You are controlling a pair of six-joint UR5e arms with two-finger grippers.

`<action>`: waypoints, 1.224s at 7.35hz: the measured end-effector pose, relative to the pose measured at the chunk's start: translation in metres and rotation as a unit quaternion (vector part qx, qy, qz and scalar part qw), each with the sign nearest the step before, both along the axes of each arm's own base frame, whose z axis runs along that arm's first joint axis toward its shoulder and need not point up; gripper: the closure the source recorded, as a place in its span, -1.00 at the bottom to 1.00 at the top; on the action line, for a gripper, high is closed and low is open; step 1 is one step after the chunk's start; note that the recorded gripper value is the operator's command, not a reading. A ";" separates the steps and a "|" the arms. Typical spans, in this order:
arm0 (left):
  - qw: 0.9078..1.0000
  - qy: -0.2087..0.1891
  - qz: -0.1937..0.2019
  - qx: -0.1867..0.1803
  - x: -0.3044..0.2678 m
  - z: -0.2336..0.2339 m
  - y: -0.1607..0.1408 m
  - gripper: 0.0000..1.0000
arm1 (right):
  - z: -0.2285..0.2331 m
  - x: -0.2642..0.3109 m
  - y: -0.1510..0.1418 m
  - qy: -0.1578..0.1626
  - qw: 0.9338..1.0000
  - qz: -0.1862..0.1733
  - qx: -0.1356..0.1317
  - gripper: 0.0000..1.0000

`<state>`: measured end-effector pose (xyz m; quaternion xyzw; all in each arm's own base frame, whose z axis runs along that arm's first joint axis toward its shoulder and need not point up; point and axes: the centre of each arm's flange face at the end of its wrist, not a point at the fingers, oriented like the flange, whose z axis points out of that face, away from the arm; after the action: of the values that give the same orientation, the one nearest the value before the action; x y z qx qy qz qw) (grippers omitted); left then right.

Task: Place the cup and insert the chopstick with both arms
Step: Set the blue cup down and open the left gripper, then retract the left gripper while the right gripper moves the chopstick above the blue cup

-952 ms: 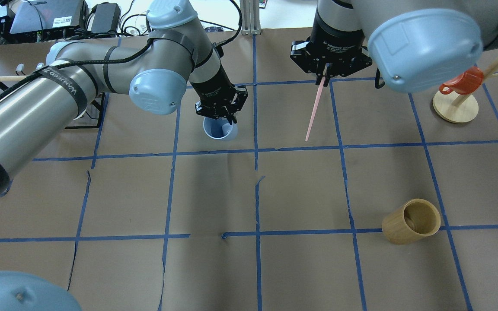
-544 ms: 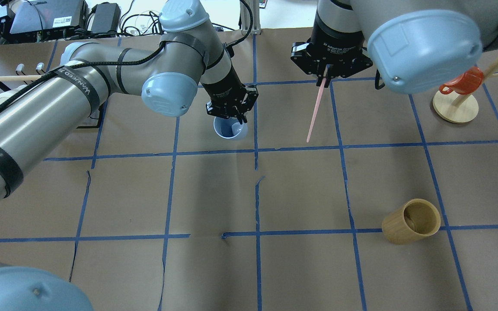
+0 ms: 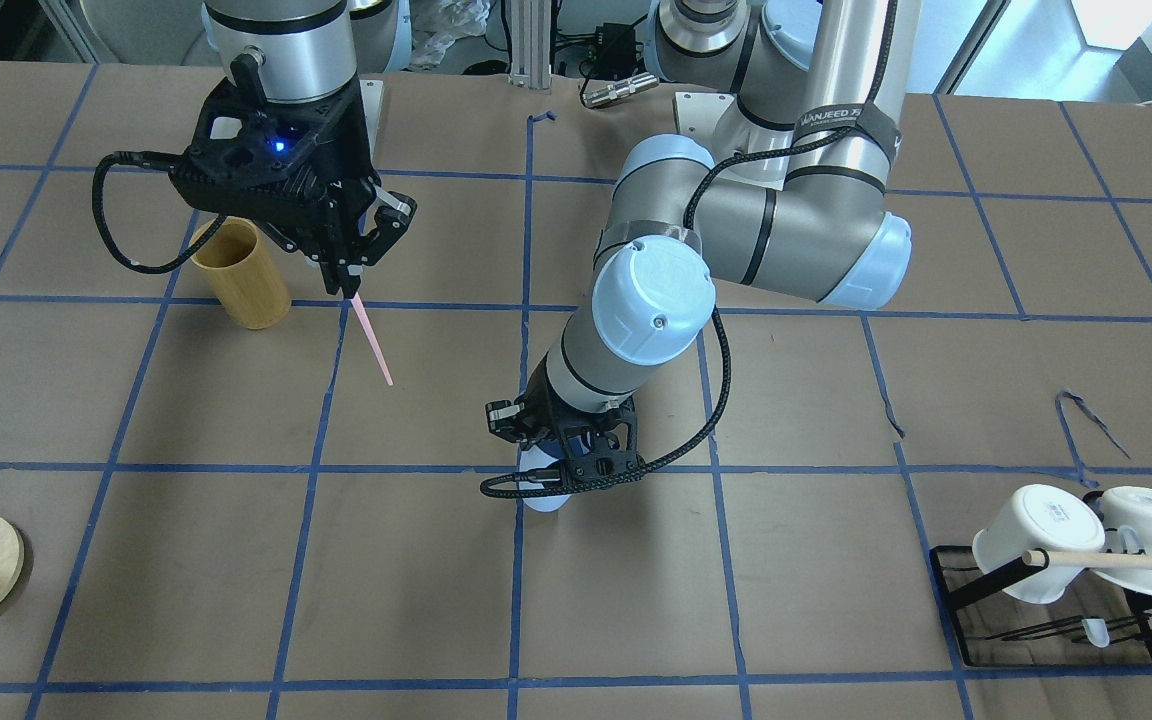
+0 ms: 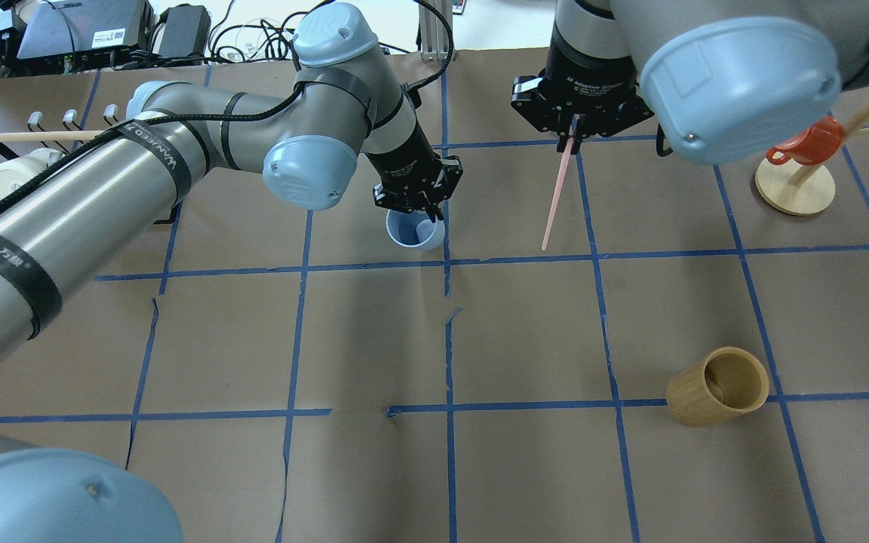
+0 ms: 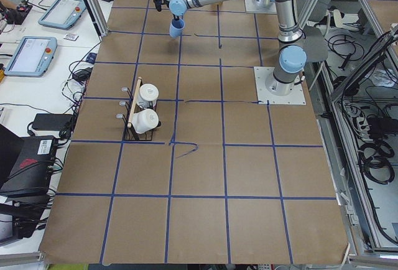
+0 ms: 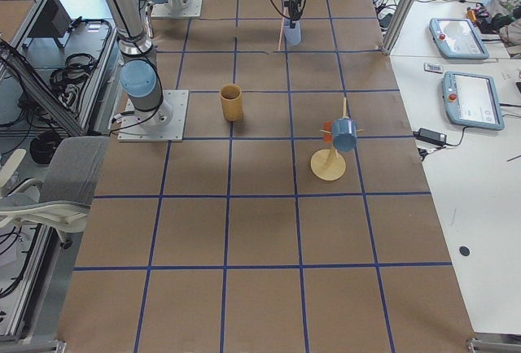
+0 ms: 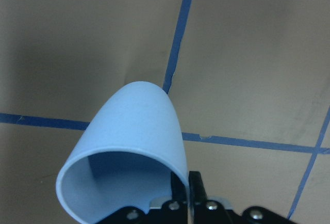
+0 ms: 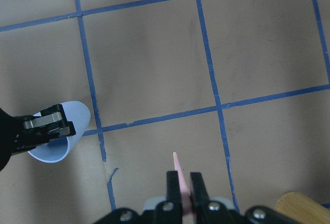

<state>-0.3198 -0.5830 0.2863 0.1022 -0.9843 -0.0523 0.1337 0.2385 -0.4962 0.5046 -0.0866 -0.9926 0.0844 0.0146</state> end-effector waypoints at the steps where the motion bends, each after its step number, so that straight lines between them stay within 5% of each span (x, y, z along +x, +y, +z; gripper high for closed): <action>1: 1.000 0.000 -0.001 0.000 -0.001 -0.001 0.000 -0.83 | 0.000 0.000 0.000 0.001 1.000 0.000 0.001 1.00; 7: 1.000 0.001 -0.008 -0.029 0.003 0.021 0.003 -1.00 | 0.005 0.005 0.004 -0.006 1.000 0.000 -0.005 1.00; 9: 0.998 -0.027 -0.039 -0.041 0.024 0.038 0.017 -1.00 | 0.008 0.008 0.002 -0.012 1.000 0.001 -0.014 1.00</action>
<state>-0.2961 -0.5660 0.3247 0.0592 -0.9922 -0.0147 0.1091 0.2463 -0.4938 0.5125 -0.0866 -0.9915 0.0975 0.0017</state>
